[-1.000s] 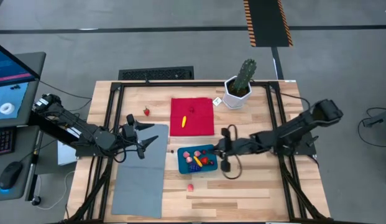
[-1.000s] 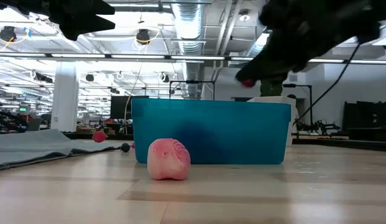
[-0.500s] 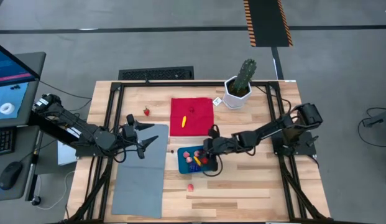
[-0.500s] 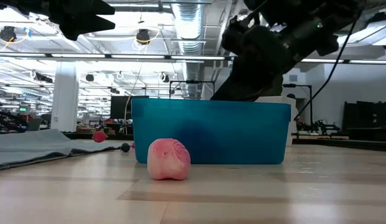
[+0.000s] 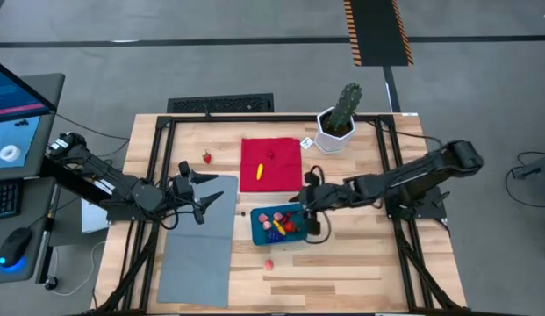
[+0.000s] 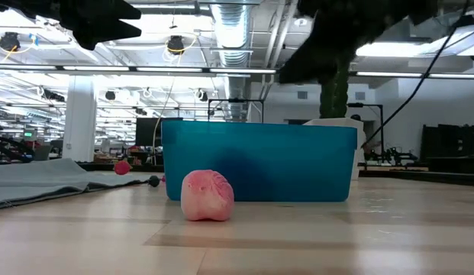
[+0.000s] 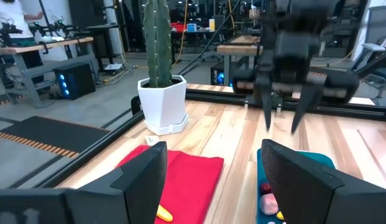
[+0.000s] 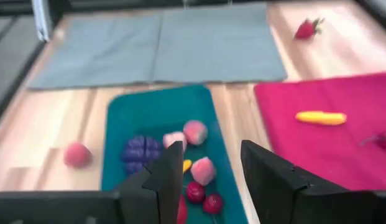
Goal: Pick and placing Produce into tupperware
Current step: Put the blueberry into the blue bin
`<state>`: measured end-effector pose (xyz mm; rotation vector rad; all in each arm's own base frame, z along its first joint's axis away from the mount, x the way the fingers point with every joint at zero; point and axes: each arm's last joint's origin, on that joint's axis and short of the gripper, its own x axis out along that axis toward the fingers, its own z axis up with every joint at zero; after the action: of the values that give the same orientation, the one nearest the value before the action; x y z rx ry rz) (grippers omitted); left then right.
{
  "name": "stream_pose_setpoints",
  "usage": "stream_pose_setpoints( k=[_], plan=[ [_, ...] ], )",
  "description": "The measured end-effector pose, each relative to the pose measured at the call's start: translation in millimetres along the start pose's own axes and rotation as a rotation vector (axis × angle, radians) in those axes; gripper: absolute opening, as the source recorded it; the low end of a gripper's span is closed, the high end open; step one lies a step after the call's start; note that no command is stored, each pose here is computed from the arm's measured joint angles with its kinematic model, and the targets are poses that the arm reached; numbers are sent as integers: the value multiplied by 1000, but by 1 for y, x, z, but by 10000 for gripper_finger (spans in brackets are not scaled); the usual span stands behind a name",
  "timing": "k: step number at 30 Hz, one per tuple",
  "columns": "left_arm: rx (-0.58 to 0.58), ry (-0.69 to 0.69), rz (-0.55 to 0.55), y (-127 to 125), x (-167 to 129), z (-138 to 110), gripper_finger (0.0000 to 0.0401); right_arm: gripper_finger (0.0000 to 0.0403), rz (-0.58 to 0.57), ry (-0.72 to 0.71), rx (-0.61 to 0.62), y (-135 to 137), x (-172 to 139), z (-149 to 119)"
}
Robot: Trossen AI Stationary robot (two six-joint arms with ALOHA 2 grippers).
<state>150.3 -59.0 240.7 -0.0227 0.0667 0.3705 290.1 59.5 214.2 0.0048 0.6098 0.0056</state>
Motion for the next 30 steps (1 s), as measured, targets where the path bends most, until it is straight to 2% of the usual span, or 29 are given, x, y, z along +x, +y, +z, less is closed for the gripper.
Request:
stream_pose_setpoints(
  k=[11, 16, 22, 25, 30],
  plan=[
    [3, 6, 0, 0, 0, -1, 252, 162, 48, -184, -42, -1, -92, 25],
    [-19, 41, 2, -2, 3, -7, 252, 157, 130, -303, -44, 4, -131, 28],
    [-30, 48, -34, -10, 9, -11, 252, 159, 222, -429, -187, 17, -156, 12],
    [-47, 35, -46, -11, 11, -9, 252, 159, 245, -513, -167, 17, -165, 3],
    [-42, 39, -46, -11, 11, -10, 252, 159, 137, -544, -99, 9, -164, -29]
  ],
)
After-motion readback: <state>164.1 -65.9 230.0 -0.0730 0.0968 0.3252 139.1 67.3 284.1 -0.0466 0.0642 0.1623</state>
